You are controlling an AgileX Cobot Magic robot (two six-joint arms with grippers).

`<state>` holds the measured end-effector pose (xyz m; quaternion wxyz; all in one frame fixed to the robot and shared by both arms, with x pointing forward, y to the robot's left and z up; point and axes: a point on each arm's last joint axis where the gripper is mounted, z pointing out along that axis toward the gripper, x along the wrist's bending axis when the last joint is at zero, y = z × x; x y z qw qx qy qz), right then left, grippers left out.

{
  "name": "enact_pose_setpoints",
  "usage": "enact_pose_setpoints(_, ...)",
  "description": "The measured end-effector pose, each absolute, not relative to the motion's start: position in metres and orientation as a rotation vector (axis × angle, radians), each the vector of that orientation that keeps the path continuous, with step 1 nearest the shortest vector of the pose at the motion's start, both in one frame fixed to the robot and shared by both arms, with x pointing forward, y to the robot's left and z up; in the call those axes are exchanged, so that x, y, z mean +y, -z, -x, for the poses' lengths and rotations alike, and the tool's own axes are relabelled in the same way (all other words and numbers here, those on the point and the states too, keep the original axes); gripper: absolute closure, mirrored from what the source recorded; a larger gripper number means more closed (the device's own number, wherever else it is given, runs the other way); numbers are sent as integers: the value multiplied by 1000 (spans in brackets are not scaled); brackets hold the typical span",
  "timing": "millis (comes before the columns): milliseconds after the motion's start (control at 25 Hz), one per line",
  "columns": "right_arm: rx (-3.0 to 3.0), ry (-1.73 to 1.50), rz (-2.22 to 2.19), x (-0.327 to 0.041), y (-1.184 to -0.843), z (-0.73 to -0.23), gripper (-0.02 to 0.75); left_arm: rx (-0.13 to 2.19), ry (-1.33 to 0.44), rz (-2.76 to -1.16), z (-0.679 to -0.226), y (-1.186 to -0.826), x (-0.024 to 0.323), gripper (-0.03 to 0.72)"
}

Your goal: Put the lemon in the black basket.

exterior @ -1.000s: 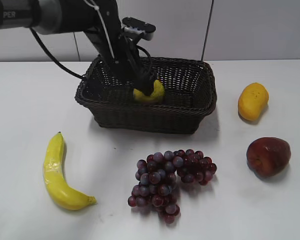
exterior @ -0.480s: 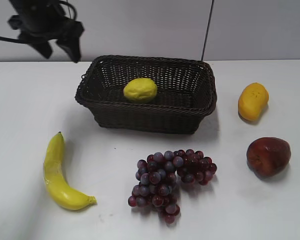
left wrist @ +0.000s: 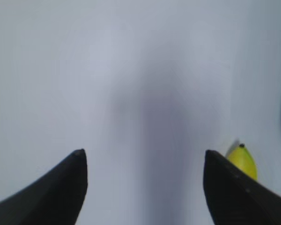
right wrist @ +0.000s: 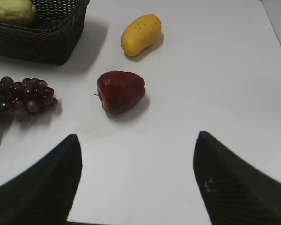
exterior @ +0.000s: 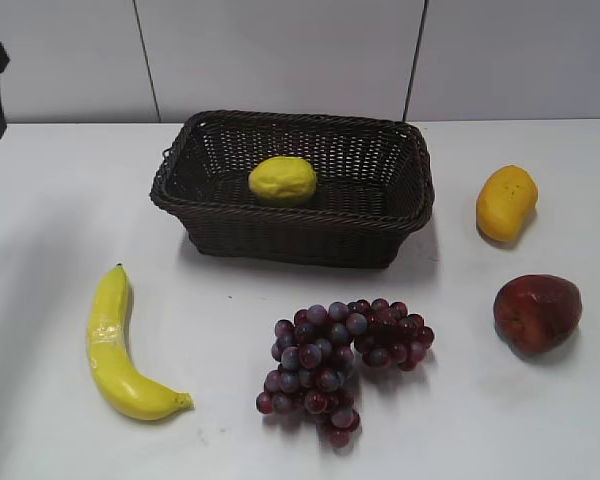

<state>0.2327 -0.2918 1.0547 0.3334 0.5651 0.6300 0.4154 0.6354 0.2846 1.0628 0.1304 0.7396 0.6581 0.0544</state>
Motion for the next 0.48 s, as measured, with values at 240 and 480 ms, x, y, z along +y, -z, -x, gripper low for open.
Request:
enact_pose_setpoints(240,1645,-1085,-1476,-292,-1055,-233,176,1958,-167,-2233,-562,-1068,292,124)
enact_pose_setpoints(480,1645,-1085,-1476,-292,-1055,-233,176,1933,-193,-2174,-484,-1065,291,127)
